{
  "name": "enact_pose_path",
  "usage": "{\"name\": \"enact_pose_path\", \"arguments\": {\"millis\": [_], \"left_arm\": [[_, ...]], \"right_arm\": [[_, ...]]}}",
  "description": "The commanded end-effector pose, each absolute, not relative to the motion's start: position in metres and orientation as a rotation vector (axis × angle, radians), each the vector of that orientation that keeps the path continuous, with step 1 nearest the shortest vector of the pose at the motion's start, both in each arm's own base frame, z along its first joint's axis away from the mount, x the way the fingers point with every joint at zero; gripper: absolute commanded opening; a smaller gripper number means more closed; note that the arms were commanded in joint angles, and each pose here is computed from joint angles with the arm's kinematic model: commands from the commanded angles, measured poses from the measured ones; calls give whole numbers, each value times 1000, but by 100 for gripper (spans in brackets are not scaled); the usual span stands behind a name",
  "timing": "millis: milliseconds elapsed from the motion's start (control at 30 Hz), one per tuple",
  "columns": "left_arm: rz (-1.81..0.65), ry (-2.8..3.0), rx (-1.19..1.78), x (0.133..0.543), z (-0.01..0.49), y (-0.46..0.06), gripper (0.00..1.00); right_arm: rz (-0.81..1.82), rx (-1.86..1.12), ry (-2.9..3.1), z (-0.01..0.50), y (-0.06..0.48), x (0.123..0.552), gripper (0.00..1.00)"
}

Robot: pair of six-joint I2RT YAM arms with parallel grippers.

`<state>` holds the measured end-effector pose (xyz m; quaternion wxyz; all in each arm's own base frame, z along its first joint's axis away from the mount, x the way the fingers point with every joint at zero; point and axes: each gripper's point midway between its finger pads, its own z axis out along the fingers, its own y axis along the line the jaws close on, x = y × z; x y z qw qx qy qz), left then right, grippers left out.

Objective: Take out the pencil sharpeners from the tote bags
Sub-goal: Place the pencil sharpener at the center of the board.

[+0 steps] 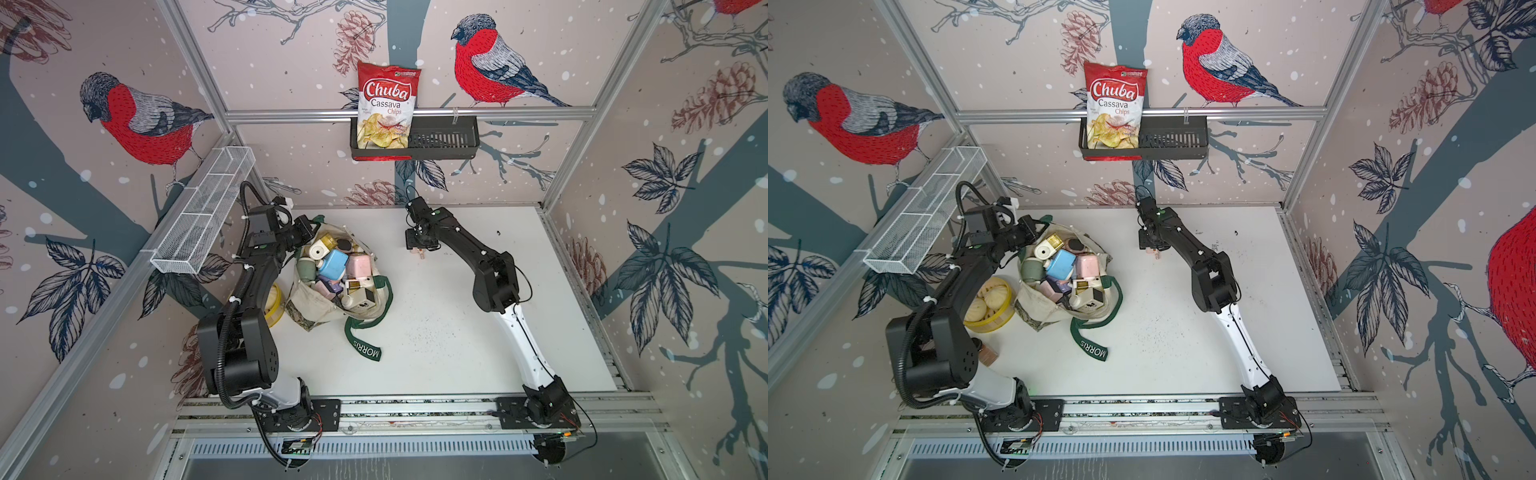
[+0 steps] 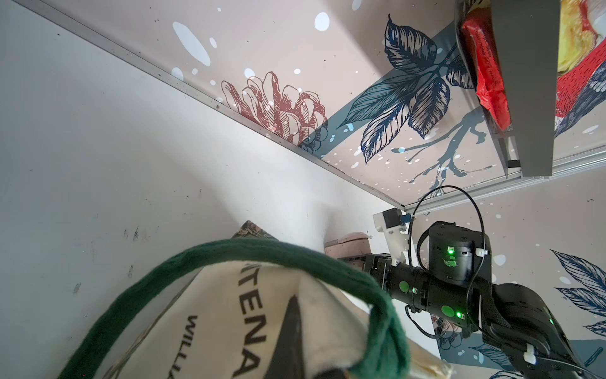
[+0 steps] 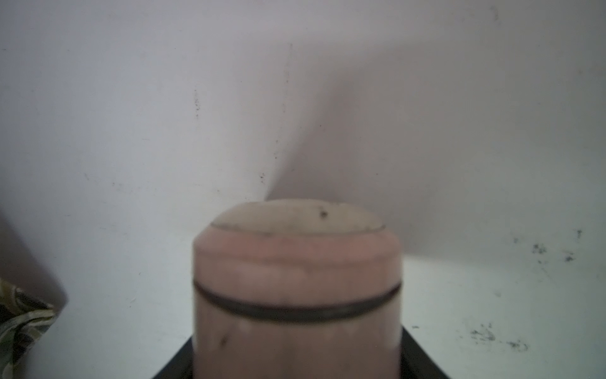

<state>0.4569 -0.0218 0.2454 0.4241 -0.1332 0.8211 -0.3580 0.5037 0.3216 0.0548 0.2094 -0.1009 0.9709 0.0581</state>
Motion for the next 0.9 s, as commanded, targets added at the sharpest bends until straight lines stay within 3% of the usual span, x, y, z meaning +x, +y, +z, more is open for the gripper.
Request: {"name": "enact_pose_path", "arguments": {"millis": [0, 200, 333, 533, 867], "left_arm": [[-902, 1938, -223, 464, 280, -24, 0], [-900, 1940, -223, 464, 279, -25, 0], [-899, 1940, -224, 464, 279, -24, 0], [-895, 1942, -226, 464, 279, -24, 0], [-891, 1947, -231, 465, 277, -23, 0]], "right_arm": [[181, -286, 2686, 57, 326, 506, 65], [192, -291, 2684, 59, 327, 506, 66], [184, -304, 2673, 67, 329, 503, 73], [185, -301, 2591, 112, 331, 501, 83], [84, -359, 2479, 191, 316, 457, 85]]}}
